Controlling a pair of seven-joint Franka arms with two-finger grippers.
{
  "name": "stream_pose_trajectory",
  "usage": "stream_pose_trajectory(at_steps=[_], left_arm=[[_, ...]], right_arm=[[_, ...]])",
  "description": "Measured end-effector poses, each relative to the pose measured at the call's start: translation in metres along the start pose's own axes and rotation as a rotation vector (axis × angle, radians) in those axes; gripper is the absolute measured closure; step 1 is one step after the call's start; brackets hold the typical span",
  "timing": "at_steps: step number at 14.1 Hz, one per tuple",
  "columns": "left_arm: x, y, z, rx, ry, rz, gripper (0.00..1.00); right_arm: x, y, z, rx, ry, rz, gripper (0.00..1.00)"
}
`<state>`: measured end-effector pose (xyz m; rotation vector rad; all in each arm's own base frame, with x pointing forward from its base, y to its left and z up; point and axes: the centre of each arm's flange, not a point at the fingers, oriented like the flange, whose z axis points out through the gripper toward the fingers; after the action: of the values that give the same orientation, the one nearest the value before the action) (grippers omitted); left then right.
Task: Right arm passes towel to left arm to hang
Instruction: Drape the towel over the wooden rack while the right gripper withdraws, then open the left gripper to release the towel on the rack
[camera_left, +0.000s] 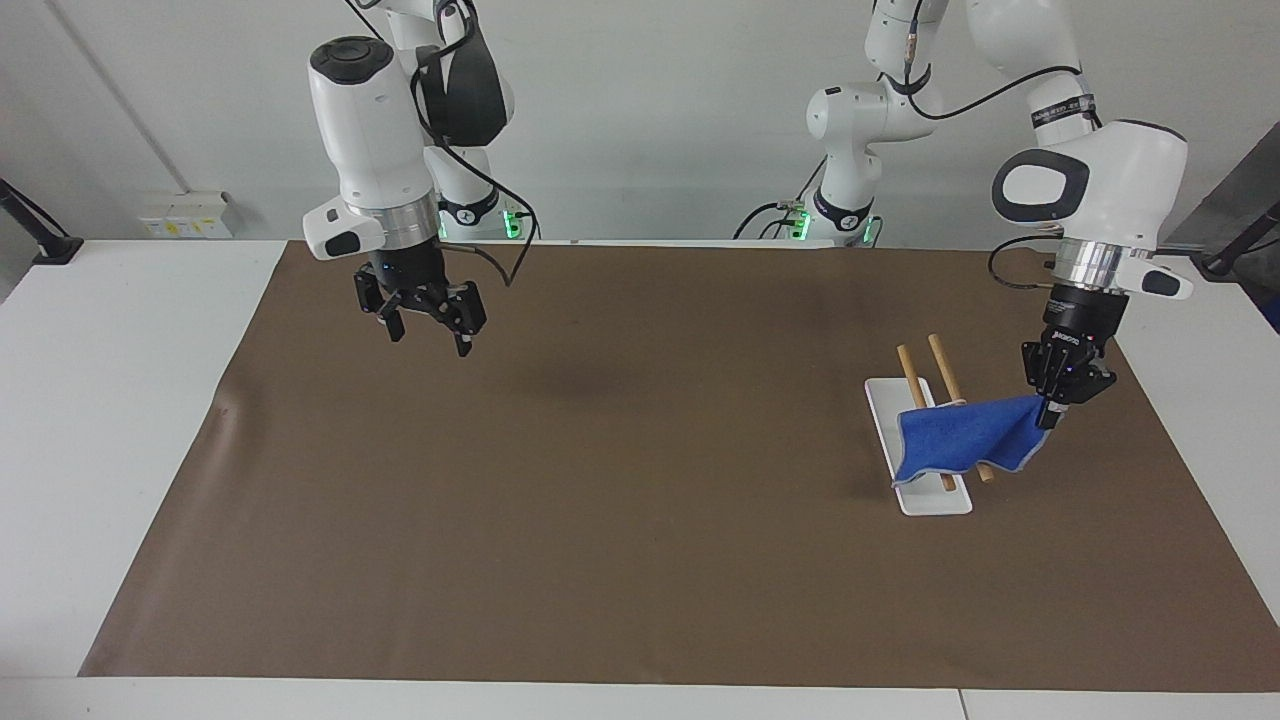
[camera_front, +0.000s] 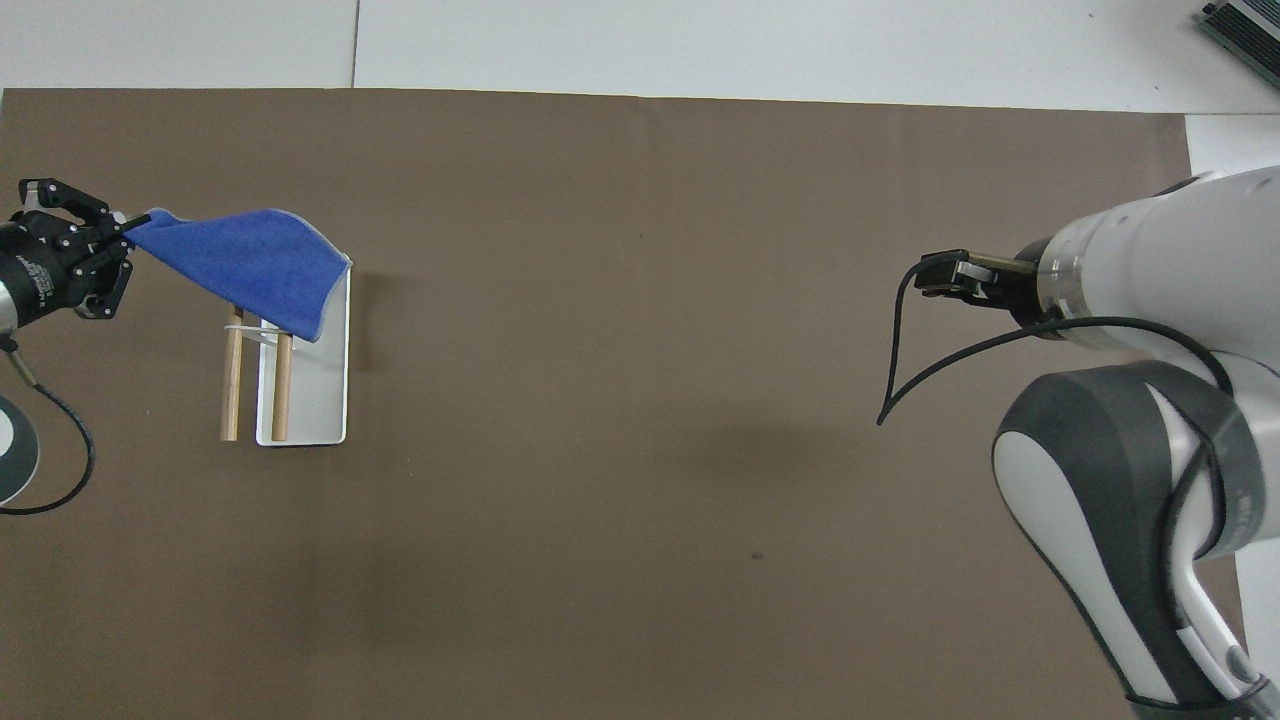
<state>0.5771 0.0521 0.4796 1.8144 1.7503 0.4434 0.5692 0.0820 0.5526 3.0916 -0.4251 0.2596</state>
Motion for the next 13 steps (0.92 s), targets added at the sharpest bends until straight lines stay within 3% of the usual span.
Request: stream_pose_trajectory(at_steps=[9, 12, 13], left_arm=[[0.029, -0.055, 0.025, 0.107, 0.022, -0.057, 0.98], [0.036, -0.071, 0.031, 0.136, 0.027, -0.073, 0.98], [0.039, -0.073, 0.031, 0.139, 0.029, -0.077, 0.93]], right_arm=[[0.02, 0.097, -0.046, -0.064, -0.136, -0.046, 0.0], [0.018, 0.107, -0.057, -0.071, -0.168, -0.049, 0.0], [0.017, 0.106, -0.058, -0.071, -0.17, -0.051, 0.0]])
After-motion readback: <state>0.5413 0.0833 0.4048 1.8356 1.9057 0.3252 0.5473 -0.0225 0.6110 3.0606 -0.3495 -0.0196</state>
